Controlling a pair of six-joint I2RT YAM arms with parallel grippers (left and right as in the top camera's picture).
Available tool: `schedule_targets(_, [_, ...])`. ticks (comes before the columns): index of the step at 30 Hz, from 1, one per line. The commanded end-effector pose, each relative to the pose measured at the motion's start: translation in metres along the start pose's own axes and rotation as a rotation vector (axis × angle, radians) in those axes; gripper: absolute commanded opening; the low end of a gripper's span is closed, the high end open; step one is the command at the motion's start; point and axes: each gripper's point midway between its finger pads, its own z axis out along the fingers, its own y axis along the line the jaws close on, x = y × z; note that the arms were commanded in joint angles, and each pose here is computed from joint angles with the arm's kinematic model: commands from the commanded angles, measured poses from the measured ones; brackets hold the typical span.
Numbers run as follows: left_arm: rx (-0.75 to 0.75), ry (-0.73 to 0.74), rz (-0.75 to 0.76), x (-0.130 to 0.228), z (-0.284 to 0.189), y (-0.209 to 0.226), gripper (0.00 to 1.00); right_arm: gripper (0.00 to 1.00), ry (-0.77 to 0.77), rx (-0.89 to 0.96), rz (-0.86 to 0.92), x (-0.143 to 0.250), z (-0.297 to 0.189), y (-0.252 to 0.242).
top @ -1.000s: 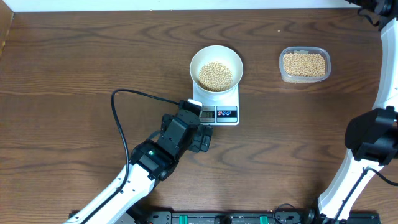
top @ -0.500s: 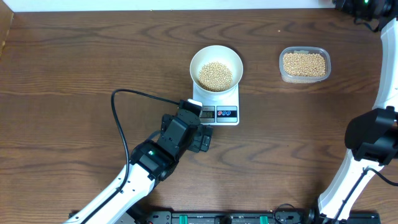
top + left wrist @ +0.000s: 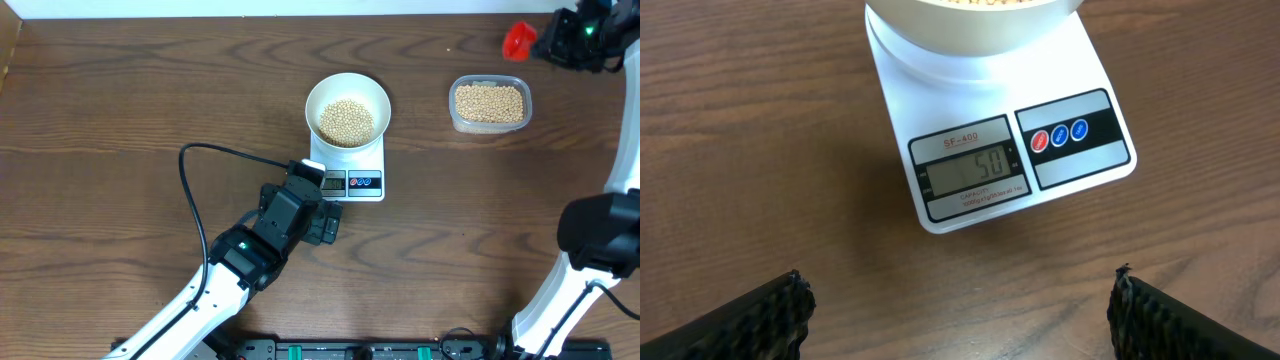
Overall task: Scoop item into bowl and weigh 50g on scale
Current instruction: 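Lower the red scoop with the right gripper into the soybean tub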
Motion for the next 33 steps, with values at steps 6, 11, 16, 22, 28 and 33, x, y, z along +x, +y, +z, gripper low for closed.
schedule_targets(6, [-0.011,0.003,-0.005,0.001,0.001,0.002,0.96,0.01,0.055,0.196,-0.011,0.02,0.003,-0.02])
schedule_targets(11, [-0.011,0.003,-0.005,0.001,0.001,0.002,0.96,0.01,0.083,0.224,0.006,0.028,0.031,-0.029])
schedule_targets(16, [-0.011,0.003,-0.005,0.001,0.001,0.002,0.96,0.01,0.037,0.167,0.065,0.02,0.052,-0.024])
schedule_targets(22, [-0.011,0.003,-0.004,0.001,0.001,0.002,0.96,0.01,-0.019,0.159,0.235,0.01,0.06,-0.025])
schedule_targets(28, [-0.011,0.003,-0.004,0.001,0.001,0.002,0.96,0.01,0.103,0.036,0.368,0.04,0.082,-0.005])
schedule_targets(33, [-0.011,0.003,-0.005,0.001,0.001,0.002,0.96,0.01,0.198,-0.028,0.445,0.063,0.093,0.013])
